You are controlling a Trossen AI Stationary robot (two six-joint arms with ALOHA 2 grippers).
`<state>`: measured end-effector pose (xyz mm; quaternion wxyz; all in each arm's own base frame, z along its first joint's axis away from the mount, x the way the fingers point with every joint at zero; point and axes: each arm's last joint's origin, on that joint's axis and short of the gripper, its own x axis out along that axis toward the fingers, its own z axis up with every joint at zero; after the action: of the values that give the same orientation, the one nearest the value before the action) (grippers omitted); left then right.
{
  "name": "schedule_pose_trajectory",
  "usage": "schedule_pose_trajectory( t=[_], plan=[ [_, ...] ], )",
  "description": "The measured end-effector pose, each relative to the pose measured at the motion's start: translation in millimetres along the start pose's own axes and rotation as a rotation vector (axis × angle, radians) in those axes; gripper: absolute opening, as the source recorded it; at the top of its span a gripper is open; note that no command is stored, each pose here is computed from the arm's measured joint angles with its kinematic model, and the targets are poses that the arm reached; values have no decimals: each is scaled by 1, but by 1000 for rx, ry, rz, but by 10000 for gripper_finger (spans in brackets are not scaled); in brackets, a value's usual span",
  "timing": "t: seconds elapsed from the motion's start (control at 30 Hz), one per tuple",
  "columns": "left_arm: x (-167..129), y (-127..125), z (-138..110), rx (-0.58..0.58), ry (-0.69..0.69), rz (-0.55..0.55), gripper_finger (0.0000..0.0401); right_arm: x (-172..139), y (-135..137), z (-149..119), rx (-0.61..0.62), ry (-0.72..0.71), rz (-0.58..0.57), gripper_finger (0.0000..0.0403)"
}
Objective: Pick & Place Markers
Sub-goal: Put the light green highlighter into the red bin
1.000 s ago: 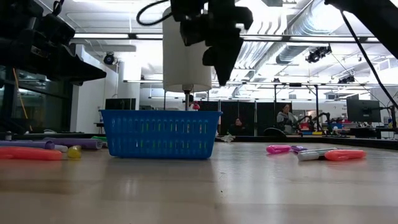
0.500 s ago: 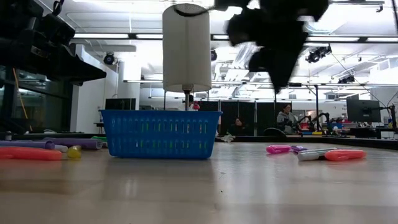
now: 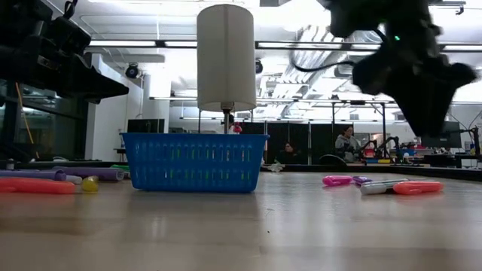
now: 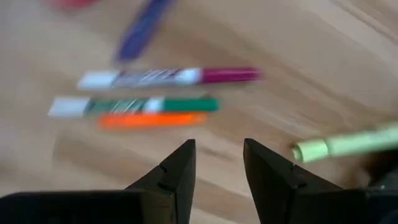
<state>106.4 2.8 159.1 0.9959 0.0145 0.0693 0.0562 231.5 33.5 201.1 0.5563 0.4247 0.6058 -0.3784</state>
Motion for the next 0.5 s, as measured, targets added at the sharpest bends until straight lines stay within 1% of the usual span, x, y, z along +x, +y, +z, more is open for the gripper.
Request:
schedule_pose_trajectory(
  t=[0.1, 0.17, 0.27, 0.37, 0.5],
  plan=[
    [0, 0, 0, 0, 0, 0, 85, 4, -16, -9, 212, -78, 1, 123],
    [0, 0, 0, 0, 0, 0, 85, 7, -24, -14, 318, -125, 22, 123],
    [0, 0, 0, 0, 0, -1, 85, 11, -34, -21, 433, -168, 37, 123],
    [0, 0, 0, 0, 0, -1, 85, 17, -41, -25, 529, -191, 27, 123],
    [0, 0, 0, 0, 0, 0, 85, 25, -45, -25, 618, -146, -8, 123]
  ],
)
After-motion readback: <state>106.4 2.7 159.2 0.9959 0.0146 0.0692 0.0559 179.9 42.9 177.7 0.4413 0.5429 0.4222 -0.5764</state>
